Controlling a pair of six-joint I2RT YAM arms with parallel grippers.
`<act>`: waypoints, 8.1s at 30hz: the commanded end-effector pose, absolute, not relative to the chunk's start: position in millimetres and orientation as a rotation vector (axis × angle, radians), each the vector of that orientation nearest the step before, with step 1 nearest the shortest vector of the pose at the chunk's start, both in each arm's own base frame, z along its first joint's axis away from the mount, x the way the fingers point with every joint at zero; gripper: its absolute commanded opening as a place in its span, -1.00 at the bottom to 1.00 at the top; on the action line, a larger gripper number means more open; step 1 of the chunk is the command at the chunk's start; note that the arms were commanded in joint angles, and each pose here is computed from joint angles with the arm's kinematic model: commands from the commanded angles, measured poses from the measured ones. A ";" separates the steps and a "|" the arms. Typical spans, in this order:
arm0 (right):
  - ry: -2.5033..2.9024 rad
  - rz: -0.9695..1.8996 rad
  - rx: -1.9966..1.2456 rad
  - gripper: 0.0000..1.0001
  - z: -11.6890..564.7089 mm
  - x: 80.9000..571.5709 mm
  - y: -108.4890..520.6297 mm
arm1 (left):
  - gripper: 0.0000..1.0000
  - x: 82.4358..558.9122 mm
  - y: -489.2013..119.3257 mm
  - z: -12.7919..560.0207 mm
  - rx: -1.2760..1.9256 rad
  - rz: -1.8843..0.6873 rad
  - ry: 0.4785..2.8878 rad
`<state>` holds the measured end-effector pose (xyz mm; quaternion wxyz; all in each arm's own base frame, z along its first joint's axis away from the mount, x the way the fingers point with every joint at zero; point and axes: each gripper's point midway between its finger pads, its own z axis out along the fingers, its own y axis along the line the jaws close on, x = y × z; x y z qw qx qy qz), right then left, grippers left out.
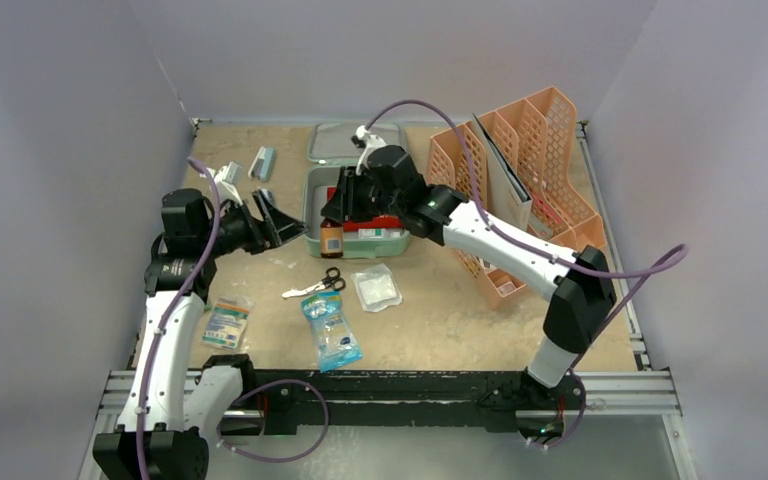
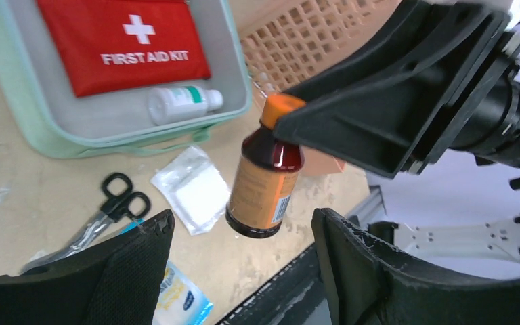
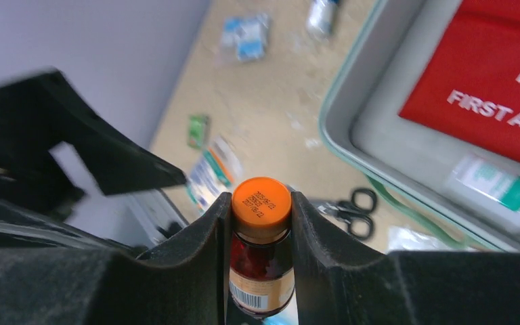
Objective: Organize the medicine kit
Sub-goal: Pick up the pill bottle at the center of the board, then place the pill bottle in the medicine box.
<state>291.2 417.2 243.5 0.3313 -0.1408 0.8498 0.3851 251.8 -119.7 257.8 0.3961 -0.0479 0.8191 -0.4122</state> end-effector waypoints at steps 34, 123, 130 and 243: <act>1.672 1.679 0.385 -1.00 386.1 305.1 402.3 | 0.23 243.7 -165.6 326.3 0.054 -1.507 1.737; 0.880 0.243 -1.910 -0.32 269.8 220.7 409.5 | -0.68 195.1 -186.8 282.5 0.228 -1.563 2.124; 0.897 0.234 -1.913 -0.06 265.3 223.6 410.6 | -0.68 193.2 -186.6 280.6 0.227 -1.566 2.132; 1.887 0.707 -1.581 0.28 94.1 350.2 430.1 | 0.41 266.1 -60.9 205.9 -0.241 -0.614 2.192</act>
